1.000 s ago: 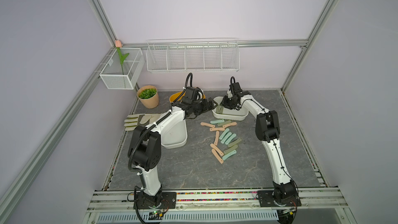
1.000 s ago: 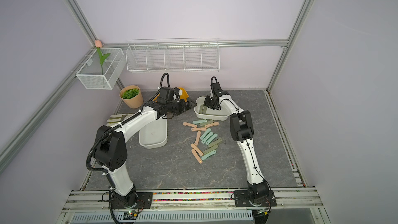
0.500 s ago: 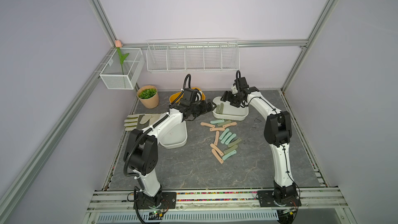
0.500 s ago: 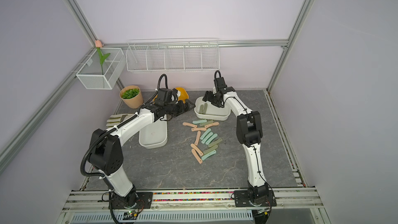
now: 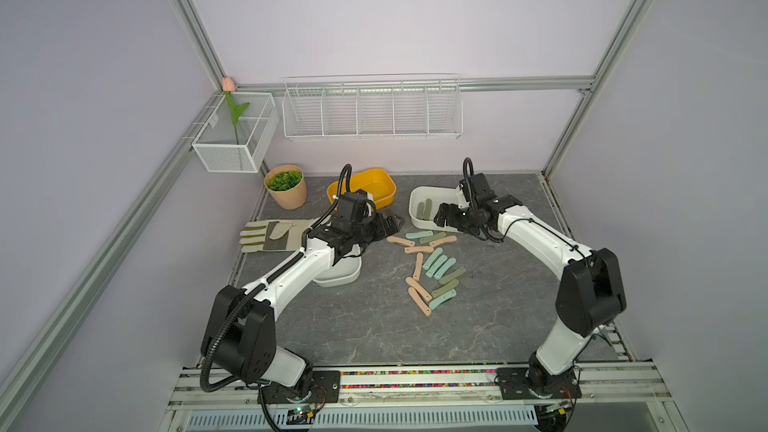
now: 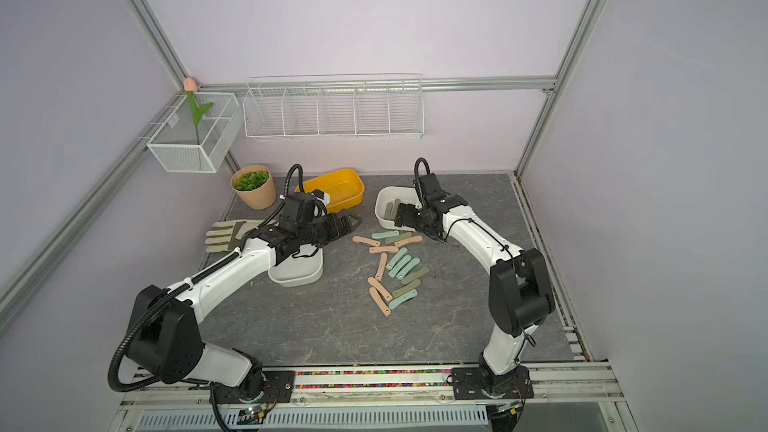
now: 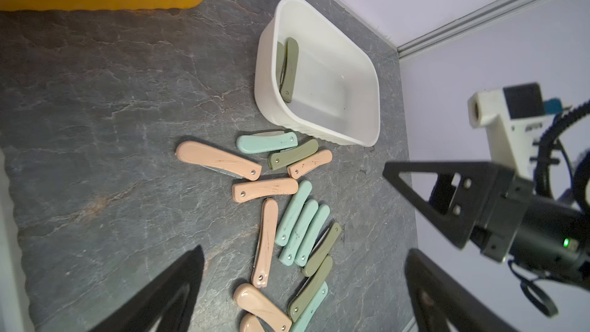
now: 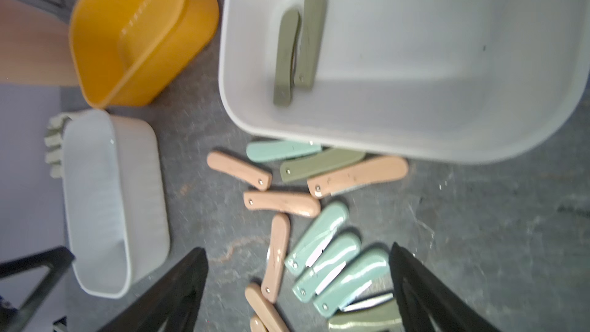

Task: Place the fruit knives into the storage box by color
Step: Move the fruit knife to the center of the board.

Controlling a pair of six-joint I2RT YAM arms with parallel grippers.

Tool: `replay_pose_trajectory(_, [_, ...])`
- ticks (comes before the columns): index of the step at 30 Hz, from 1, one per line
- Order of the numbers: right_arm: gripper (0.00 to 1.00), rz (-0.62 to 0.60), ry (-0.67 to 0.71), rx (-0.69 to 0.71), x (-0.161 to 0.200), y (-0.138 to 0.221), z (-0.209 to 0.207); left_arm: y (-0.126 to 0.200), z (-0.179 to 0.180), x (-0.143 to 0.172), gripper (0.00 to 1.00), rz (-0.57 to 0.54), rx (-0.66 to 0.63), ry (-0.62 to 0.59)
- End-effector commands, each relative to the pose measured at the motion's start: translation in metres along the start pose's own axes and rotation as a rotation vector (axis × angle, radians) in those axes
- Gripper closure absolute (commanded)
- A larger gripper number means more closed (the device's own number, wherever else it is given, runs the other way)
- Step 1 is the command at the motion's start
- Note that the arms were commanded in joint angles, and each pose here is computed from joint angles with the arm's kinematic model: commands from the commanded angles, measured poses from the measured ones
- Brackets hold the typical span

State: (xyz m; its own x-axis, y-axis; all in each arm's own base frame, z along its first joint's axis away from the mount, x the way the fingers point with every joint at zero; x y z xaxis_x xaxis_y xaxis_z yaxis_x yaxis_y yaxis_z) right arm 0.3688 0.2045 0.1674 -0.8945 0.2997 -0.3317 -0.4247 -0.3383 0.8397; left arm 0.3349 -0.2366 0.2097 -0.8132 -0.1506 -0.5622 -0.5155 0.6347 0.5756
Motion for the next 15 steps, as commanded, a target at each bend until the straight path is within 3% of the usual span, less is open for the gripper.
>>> replay_pose_trajectory(1, [0.07, -0.001, 0.053, 0.131, 0.034, 0.004, -0.024, 0.009, -0.003, 0.001, 0.01, -0.012, -0.006, 0.006])
replay_pose_trajectory(10, [0.0, 0.021, 0.129, 0.315, 0.087, 0.006, -0.067, 0.019, -0.013, 0.007, 0.01, -0.036, -0.018, -0.035])
replay_pose_trajectory(15, [0.08, 0.039, 0.19, 0.363, 0.101, -0.001, -0.068, 0.013, -0.021, 0.01, 0.01, -0.008, 0.001, -0.047])
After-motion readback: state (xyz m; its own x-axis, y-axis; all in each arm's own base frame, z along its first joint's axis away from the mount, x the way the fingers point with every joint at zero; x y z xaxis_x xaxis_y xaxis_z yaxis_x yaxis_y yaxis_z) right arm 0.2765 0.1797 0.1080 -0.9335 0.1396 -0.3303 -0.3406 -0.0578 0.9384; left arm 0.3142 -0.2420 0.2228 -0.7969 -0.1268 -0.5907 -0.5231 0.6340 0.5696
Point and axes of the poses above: each gripper's point midway between its finger pads, its own y axis back along the fingers, its own z axis along the line the jaws close on, x = y × z, the point moved 3 cm from there along y, back along the fingers, and after that the axes turned 10 degrees about -y, right-handed, at the moved point
